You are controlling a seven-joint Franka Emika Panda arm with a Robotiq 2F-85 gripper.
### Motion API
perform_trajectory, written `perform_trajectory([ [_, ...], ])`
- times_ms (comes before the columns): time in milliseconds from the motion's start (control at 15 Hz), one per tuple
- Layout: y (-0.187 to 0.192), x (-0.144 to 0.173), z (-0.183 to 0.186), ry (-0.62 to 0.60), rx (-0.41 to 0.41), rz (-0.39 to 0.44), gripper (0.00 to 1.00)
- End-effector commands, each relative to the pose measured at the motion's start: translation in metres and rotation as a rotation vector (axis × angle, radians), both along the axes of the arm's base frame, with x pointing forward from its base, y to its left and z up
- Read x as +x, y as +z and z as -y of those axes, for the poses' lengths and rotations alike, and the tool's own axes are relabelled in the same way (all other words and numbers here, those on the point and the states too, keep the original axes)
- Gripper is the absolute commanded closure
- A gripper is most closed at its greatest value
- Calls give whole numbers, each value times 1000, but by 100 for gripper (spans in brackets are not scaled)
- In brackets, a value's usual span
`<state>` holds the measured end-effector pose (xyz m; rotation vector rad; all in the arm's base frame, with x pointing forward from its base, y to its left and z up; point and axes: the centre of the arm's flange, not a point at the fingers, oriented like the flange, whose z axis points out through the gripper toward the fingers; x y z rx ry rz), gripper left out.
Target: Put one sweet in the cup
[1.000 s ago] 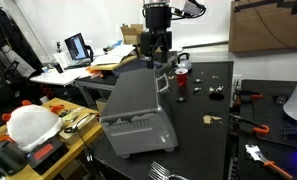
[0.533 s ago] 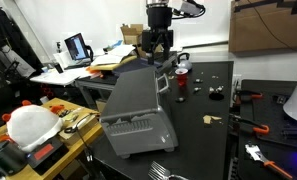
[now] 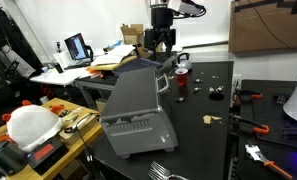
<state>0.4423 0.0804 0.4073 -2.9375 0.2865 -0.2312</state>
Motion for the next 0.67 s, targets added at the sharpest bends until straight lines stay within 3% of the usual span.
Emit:
perform_trajectory([
  [0, -10, 2, 16, -75, -12, 4, 0],
  [600, -49, -3, 75, -149, -94, -47, 0],
])
